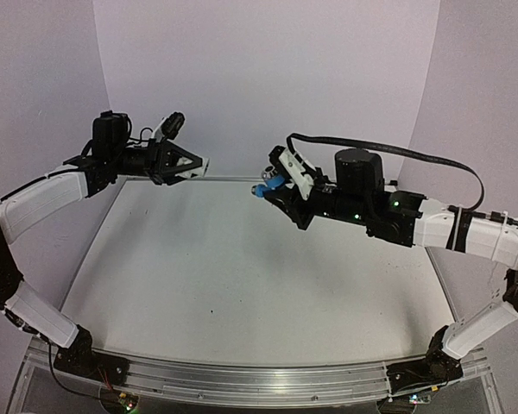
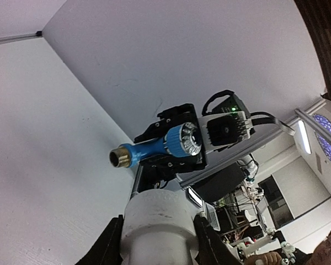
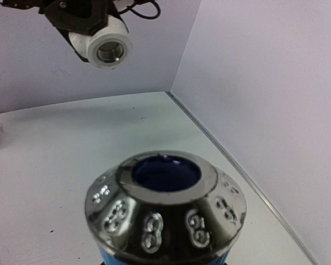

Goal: Install the water faucets

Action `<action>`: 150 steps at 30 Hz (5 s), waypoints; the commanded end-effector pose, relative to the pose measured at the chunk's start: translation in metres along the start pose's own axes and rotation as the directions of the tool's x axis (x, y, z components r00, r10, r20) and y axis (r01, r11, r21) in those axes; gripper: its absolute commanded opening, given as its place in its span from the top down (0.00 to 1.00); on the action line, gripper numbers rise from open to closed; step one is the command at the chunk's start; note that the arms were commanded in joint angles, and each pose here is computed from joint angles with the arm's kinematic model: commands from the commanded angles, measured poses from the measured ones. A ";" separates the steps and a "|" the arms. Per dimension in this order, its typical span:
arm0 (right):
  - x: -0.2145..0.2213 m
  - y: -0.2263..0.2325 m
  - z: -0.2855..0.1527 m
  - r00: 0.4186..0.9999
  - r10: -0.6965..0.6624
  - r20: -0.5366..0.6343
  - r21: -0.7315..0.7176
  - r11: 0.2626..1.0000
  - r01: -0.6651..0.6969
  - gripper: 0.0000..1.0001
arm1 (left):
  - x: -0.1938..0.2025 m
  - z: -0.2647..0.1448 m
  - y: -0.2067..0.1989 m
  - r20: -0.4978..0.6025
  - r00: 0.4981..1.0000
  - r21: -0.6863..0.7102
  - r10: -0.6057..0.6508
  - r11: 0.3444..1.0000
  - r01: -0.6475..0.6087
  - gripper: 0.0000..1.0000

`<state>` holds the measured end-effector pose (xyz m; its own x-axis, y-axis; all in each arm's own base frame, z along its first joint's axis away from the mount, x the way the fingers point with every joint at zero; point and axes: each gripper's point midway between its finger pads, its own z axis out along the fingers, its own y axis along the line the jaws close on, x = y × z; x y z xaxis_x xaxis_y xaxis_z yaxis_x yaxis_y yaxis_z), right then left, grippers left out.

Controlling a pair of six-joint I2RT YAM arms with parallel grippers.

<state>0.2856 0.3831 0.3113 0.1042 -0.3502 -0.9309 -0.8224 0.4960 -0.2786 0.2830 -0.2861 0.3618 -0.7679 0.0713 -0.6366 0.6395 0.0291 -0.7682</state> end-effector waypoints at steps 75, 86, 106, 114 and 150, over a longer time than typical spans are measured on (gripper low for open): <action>-0.131 0.009 -0.012 0.608 -0.601 0.519 0.118 0.755 0.645 1.00 | -0.028 0.007 -0.064 0.042 0.941 0.305 -0.336 0.901 0.308 1.00; -0.131 0.015 -0.004 0.413 -0.818 0.400 0.273 0.536 0.798 1.00 | -0.027 0.006 -0.068 0.029 0.936 0.307 -0.352 0.894 0.327 1.00; -0.144 0.002 -0.003 0.341 -0.876 0.342 0.321 0.450 0.833 1.00 | -0.014 0.008 -0.061 -0.017 0.932 0.288 -0.361 0.891 0.350 1.00; -0.137 0.009 0.004 0.343 -0.865 0.366 0.286 0.456 0.843 1.00 | -0.015 0.008 -0.064 -0.021 0.935 0.290 -0.355 0.893 0.345 1.00; -0.138 0.030 0.007 0.444 -0.729 0.521 0.174 0.600 0.781 1.00 | -0.006 0.020 -0.086 -0.061 0.954 0.320 -0.295 0.899 0.298 1.00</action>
<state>0.2624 0.4465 0.4014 0.9371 -0.1858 -0.2955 -0.2832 0.0902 -0.9548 0.2608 -0.3058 0.3988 -0.9651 0.1057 -0.2398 0.2156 -0.2004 -0.9557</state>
